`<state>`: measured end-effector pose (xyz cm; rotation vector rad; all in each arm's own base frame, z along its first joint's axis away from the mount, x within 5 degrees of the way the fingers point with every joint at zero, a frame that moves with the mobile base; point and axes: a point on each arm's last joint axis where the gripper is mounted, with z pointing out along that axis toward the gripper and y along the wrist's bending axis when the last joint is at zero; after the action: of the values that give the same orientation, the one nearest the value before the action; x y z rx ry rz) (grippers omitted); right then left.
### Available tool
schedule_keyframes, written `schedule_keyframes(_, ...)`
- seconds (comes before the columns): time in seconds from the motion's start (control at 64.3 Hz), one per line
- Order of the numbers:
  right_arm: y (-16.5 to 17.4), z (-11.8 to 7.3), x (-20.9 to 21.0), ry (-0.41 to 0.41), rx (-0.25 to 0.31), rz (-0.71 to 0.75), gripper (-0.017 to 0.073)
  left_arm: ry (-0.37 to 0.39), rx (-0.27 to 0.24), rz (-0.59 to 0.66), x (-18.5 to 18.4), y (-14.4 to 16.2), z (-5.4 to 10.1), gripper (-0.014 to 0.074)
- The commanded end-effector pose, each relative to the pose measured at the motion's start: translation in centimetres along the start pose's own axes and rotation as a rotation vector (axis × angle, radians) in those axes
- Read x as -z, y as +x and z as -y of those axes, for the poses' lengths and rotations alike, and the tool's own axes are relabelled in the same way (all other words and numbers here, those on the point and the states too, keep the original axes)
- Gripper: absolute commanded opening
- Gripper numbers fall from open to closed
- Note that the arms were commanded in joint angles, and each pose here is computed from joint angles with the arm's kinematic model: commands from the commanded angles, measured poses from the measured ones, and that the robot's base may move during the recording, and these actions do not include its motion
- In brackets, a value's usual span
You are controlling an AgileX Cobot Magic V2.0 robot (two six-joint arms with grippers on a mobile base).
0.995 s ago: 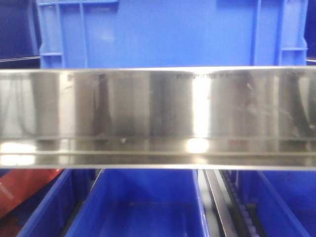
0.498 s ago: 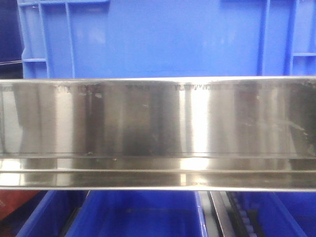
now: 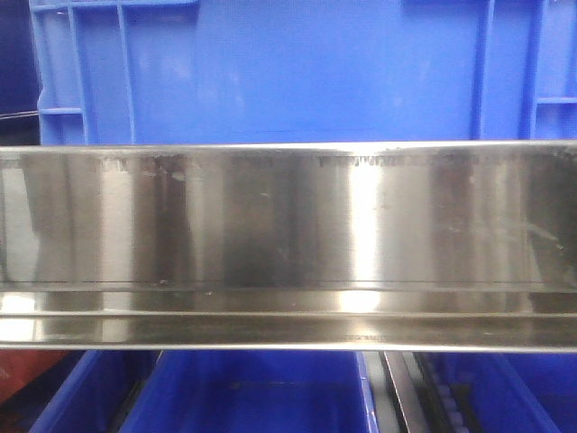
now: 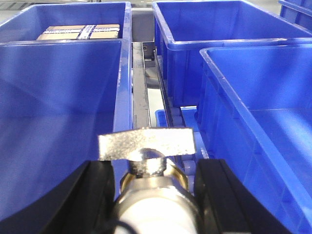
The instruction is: Place valve from conveyor to right shelf box
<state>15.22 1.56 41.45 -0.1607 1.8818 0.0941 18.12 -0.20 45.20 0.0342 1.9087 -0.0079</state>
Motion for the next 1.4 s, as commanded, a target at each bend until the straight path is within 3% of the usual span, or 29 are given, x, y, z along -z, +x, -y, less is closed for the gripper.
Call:
schedule_keyframes(0.0,-1.0,0.1,0.5,0.019,0.012,0.092,-0.0153,0.007,0.008,0.075,0.5,-0.8,0.1,-0.0111)
schedule_keyframes(0.669,-2.0,0.1,1.0,0.021,0.016,0.125,-0.0153,0.005,0.008,0.136,0.6,-1.4,0.1,-0.0111)
schedule_keyframes(0.731,-2.9,0.0,1.2,0.01,0.02,0.119,-0.0153,0.02,-0.023,0.122,0.4,-1.9,0.4,-0.0111)
schedule_keyframes(0.793,-4.2,-0.2,1.4,-0.008,0.028,0.129,-0.0153,0.057,-0.065,0.115,0.3,-2.8,1.2,-0.0111)
schedule_keyframes(0.933,-8.0,-1.6,1.0,-0.106,0.06,0.161,-0.0153,0.175,-0.101,0.132,-0.5,-5.8,3.7,-0.0111)
schedule_keyframes(1.104,-11.8,-4.4,-1.1,-0.246,0.101,0.159,-0.0153,0.329,-0.155,0.076,-2.8,-8.8,8.2,-0.0111)
schedule_keyframes(1.244,-13.2,-6.9,-4.3,-0.337,0.133,0.084,-0.0153,0.415,-0.2,-0.007,-5.7,-9.5,12.0,-0.0111)
schedule_keyframes(1.384,-12.9,-8.6,-8.2,-0.38,0.159,-0.038,-0.0153,0.453,-0.234,-0.095,-9.0,-8.5,14.7,-0.0111)
